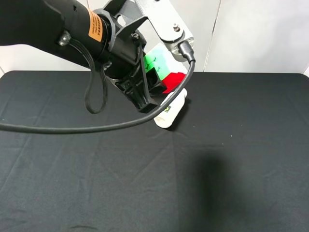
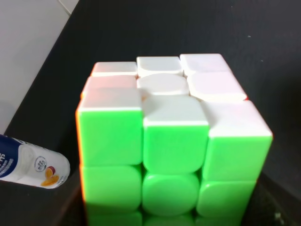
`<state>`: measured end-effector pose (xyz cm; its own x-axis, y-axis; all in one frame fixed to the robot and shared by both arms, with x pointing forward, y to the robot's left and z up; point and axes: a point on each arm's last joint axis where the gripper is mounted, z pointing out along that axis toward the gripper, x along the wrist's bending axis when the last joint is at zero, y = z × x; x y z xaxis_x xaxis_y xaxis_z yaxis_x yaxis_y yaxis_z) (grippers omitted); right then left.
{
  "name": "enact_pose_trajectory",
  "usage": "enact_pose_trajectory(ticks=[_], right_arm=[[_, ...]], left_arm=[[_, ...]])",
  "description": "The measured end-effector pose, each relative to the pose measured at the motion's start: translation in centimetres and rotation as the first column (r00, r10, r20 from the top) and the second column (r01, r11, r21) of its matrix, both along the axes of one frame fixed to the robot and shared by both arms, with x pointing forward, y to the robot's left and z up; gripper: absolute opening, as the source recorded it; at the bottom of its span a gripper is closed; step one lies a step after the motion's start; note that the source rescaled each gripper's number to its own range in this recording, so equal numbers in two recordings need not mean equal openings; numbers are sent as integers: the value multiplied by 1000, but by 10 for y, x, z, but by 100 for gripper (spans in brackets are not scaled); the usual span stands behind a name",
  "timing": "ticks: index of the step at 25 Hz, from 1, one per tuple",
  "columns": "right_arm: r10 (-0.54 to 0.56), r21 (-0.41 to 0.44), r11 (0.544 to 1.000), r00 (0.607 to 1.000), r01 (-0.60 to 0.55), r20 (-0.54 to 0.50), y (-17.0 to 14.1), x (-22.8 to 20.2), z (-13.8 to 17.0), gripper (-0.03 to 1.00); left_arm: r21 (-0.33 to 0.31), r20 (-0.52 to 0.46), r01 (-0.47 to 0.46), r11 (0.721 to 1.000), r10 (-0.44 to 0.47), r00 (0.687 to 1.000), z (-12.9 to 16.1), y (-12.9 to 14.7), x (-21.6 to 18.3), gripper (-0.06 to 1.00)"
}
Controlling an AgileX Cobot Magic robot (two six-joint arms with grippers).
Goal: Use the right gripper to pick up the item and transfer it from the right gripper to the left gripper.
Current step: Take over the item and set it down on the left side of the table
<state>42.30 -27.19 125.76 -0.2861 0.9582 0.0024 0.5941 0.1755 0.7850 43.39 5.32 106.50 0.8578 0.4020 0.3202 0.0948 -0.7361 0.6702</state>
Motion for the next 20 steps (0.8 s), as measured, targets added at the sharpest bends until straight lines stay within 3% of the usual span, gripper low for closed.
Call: enact_pose_trajectory(ticks=[4, 8, 17, 20], right_arm=[[-4, -5, 1000, 999, 5, 43, -3, -43, -5, 99], [-7, -5, 1000, 1000, 7, 4, -5, -76, -37, 99], [-19, -14, 1000, 995, 18, -101, -9, -145, -146, 99], [-57, -26, 998, 995, 55, -85, -13, -160, -176, 99]], left_arm=[[0, 0, 0, 1000, 0, 1000, 0, 0, 0, 0], [0, 0, 0, 1000, 0, 1000, 0, 0, 0, 0], [0, 0, 0, 1000, 0, 1000, 0, 0, 0, 0], [0, 0, 0, 1000, 0, 1000, 0, 0, 0, 0]])
